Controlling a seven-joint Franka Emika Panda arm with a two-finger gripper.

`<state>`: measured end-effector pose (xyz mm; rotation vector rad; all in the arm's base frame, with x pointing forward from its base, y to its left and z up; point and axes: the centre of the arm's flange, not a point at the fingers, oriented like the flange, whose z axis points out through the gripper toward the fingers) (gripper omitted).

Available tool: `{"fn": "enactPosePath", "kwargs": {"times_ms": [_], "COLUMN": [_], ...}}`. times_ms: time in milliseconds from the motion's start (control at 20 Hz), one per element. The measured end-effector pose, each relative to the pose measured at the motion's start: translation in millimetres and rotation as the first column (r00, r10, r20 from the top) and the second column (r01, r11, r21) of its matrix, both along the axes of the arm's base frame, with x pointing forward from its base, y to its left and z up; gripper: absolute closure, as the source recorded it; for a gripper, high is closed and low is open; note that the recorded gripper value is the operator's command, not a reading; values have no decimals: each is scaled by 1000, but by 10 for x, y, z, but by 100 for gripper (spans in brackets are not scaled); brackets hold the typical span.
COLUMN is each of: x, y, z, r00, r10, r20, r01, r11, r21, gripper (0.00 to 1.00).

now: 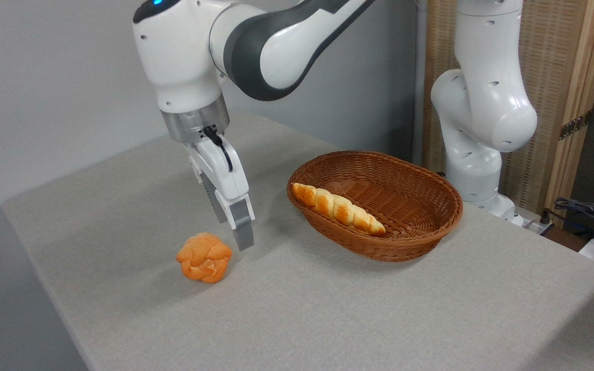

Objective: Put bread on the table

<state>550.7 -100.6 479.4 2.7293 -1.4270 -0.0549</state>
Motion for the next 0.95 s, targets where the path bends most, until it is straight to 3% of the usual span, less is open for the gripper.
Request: {"fn": "enactPosePath", "kwargs": {"times_ms": [150,300,400,600,950], "x": [54,74,52,33,61], "y": [10,78,186,467,551], "z": [289,775,998,1111,1049], "r00": [998,990,986,981,973], "r10": [24,90,122,170,219], "r20": [54,111,117,96,79], "r01": [-24,-85,-116,-166,-215], "r11": [1000,995,992,985,975], "r21": [-19,-50,-56,-55,-52], "gripper": [0,0,0,0,0]}}
